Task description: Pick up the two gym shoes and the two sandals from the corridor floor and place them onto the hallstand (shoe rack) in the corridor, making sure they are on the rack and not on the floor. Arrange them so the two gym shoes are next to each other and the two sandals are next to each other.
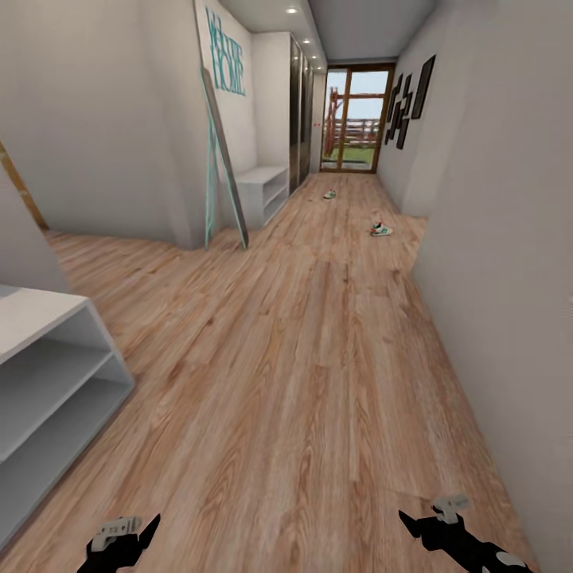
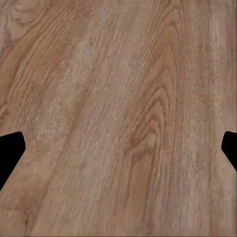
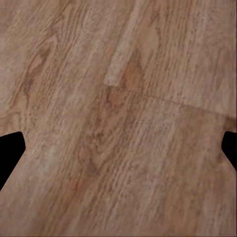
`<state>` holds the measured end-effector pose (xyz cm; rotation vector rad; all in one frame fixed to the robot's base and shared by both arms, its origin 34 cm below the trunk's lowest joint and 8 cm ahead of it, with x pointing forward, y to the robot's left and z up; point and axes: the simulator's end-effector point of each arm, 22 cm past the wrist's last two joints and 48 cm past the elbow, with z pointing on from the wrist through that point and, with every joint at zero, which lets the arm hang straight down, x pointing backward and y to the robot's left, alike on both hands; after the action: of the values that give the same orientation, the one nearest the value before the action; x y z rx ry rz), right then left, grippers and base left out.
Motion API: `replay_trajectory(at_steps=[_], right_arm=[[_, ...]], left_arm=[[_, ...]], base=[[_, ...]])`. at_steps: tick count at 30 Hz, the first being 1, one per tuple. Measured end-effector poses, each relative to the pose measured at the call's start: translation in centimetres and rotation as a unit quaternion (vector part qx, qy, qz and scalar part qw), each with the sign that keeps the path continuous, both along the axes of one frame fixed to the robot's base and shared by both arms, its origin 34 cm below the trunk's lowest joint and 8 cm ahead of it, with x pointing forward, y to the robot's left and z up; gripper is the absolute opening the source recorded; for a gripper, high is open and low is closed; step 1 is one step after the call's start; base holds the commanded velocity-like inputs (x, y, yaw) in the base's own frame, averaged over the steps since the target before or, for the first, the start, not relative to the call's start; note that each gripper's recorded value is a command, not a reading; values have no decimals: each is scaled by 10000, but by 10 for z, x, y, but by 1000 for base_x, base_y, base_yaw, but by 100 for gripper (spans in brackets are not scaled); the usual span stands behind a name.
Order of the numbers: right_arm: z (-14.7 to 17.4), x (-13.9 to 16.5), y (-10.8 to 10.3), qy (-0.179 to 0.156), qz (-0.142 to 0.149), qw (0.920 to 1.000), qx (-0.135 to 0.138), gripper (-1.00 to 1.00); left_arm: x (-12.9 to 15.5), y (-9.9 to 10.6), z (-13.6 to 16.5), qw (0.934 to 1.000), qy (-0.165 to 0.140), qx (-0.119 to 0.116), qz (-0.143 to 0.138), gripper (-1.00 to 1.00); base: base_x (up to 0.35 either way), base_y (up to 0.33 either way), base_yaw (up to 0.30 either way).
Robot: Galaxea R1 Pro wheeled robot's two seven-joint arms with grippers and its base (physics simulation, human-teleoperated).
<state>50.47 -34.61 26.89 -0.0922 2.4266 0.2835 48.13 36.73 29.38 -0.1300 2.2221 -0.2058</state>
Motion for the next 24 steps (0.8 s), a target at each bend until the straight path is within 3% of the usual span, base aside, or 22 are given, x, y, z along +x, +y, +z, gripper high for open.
replay_trajectory(at_steps=[10, 24], right_arm=[[0, 0, 1, -3, 2, 10000, 3, 100], [0, 1, 3, -14, 28, 10000, 15, 100]], left_arm=[[0, 0, 0, 10000, 5, -3, 2, 100], [-1, 0, -1, 10000, 12, -6, 8, 100]], base=[[338, 0, -257], [338, 0, -26]])
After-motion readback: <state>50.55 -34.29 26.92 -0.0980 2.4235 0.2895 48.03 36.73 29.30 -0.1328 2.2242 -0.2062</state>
